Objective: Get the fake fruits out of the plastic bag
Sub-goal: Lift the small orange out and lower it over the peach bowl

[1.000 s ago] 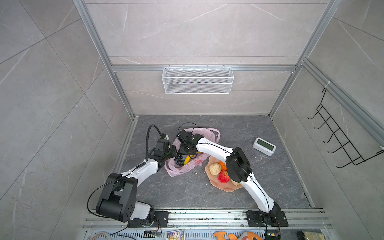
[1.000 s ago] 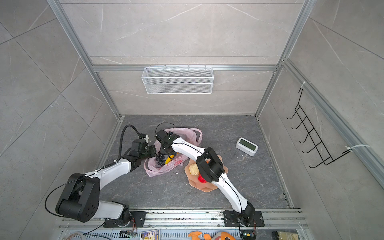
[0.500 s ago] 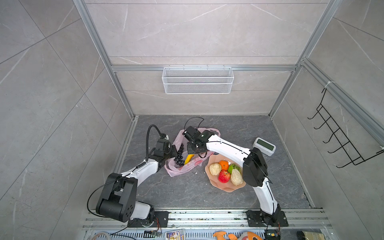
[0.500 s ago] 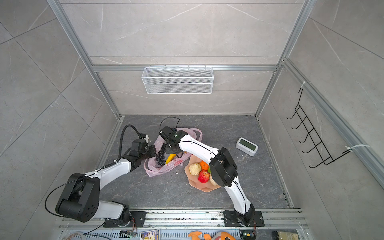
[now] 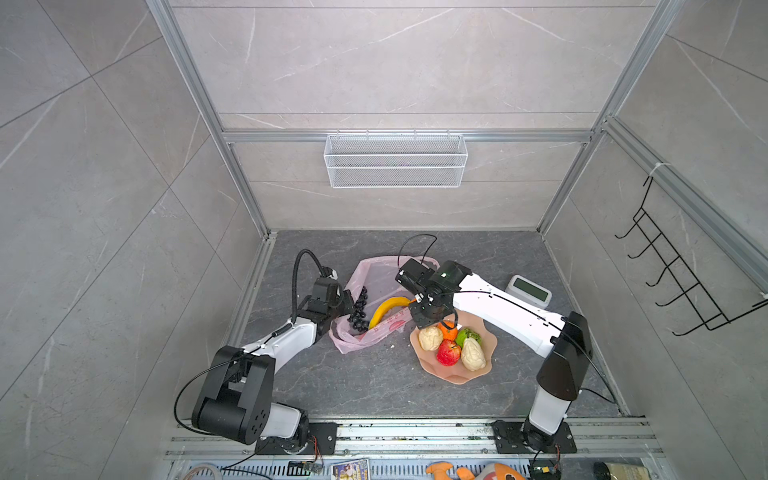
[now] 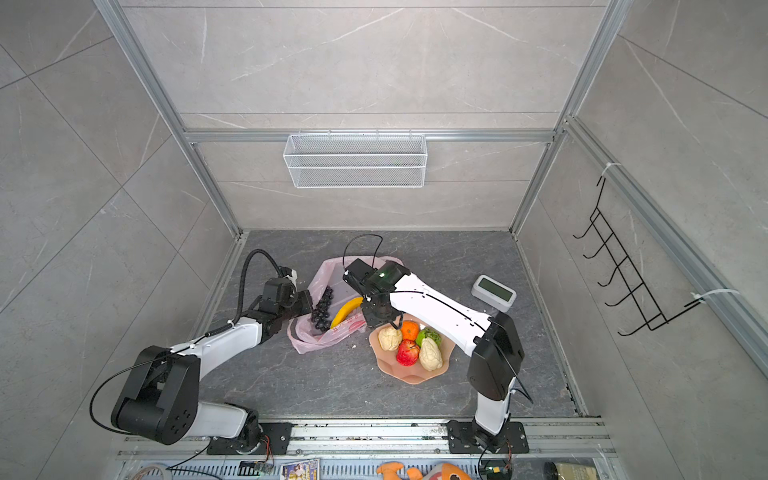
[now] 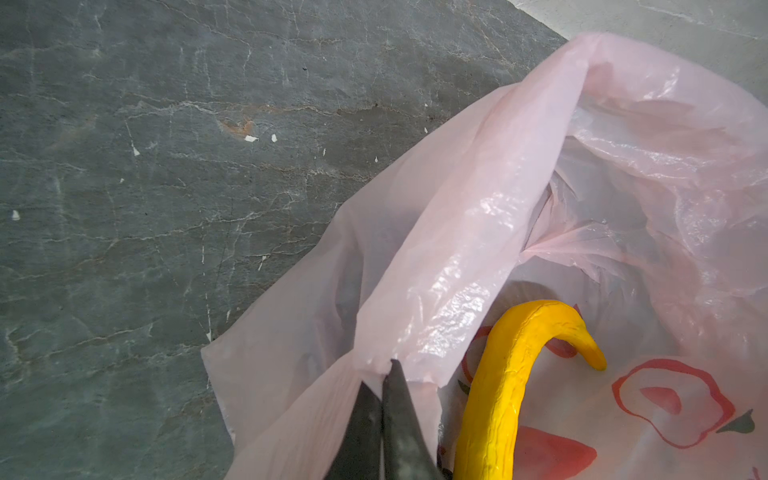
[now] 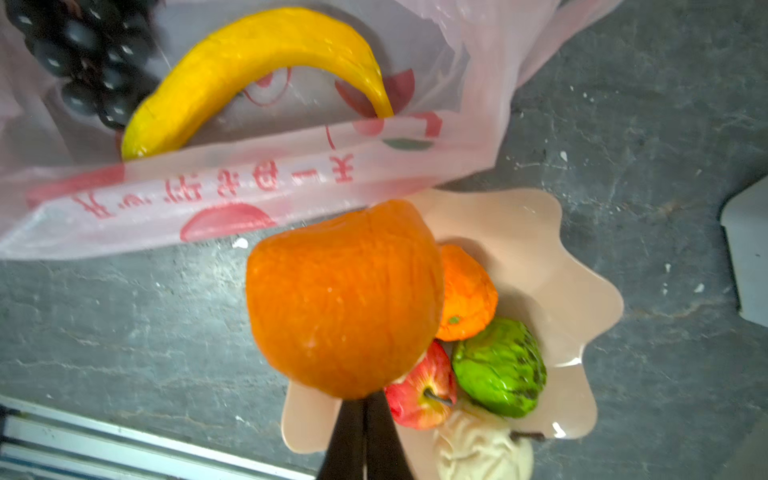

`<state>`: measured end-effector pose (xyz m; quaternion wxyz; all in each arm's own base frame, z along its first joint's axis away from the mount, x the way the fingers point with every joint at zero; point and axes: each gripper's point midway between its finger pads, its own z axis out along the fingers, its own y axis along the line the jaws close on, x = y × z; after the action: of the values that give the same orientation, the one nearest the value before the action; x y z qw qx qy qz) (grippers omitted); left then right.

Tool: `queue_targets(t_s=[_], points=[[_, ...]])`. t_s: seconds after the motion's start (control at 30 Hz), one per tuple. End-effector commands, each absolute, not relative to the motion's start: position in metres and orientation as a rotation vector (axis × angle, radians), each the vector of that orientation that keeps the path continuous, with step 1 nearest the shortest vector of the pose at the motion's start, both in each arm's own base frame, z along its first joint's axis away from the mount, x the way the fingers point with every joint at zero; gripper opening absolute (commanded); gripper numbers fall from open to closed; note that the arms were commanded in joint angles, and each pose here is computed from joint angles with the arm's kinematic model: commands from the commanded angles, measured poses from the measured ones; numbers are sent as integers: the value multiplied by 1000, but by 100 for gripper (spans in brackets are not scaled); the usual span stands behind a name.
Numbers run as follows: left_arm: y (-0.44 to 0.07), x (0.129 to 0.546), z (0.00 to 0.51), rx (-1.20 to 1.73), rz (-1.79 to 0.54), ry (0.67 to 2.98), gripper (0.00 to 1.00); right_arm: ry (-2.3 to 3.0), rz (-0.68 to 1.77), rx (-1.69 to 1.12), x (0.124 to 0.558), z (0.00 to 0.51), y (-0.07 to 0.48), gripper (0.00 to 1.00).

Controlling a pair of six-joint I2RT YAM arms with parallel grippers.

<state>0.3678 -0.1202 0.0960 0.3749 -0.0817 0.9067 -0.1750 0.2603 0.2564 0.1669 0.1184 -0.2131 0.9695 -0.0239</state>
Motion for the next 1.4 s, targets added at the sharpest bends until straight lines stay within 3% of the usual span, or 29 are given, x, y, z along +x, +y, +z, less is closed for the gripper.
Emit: queue_targets(t_s=[0.0,0.5,1.37], points=[[-118,371,106,-191,-439,2283,0,2891,-188,-698,237,173,222,0],[-118,371,108,-189,-440,2278,0,3056,-334,-748,204,152,178,0],[-119,372,105,-190,-437,2286,0,3153,-461,-777,204,115,164,1]])
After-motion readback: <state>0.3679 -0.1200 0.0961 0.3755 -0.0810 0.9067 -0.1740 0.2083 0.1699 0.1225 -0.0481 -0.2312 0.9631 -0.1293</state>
